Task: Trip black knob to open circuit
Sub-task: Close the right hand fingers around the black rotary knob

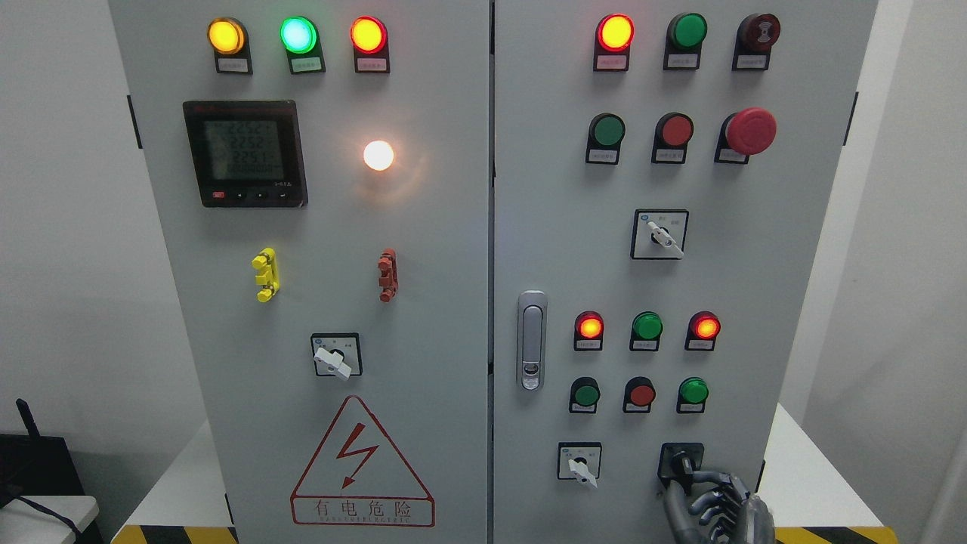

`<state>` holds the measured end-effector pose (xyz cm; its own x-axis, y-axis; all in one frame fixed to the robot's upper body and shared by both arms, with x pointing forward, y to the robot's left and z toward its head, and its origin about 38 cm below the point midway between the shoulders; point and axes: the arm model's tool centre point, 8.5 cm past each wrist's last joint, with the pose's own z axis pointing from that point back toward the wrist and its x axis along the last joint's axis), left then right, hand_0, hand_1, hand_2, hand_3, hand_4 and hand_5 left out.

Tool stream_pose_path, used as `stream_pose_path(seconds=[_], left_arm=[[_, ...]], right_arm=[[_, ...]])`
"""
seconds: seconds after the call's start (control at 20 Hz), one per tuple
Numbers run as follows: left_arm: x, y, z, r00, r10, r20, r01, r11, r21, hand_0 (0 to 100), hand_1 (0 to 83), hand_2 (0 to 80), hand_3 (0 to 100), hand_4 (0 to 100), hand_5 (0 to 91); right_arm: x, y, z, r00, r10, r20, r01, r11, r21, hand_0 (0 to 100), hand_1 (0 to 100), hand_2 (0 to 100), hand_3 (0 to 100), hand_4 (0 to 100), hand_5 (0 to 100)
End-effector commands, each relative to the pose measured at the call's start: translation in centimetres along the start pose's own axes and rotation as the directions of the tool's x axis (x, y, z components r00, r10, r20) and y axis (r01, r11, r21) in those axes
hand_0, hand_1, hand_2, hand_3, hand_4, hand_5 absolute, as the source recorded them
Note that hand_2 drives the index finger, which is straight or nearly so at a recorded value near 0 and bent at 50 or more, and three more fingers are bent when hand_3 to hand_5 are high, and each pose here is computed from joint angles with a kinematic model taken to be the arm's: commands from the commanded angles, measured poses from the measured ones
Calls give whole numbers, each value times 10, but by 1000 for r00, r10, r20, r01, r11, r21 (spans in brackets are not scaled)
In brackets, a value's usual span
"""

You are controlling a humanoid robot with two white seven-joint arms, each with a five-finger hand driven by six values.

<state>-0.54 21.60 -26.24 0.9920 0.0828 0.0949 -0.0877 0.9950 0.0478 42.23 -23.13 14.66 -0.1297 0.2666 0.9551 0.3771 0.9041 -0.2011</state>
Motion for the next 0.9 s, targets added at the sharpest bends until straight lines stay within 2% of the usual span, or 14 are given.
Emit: stream_pose_path(seconds=[0.0, 0.85], left_arm=[[5, -1, 0, 999, -32, 9, 32, 999, -5, 120, 389, 0, 0, 0, 0], [5, -1, 0, 999, -32, 9, 32, 999, -5, 120, 389, 0, 0, 0, 0]], right_arm=[[0, 0, 0, 1000, 0, 0, 0, 1000, 1, 402, 805, 472, 803, 877, 947], [0, 0, 0, 1000, 4, -10, -4, 1000, 1, 410, 795, 507, 812, 882, 948]])
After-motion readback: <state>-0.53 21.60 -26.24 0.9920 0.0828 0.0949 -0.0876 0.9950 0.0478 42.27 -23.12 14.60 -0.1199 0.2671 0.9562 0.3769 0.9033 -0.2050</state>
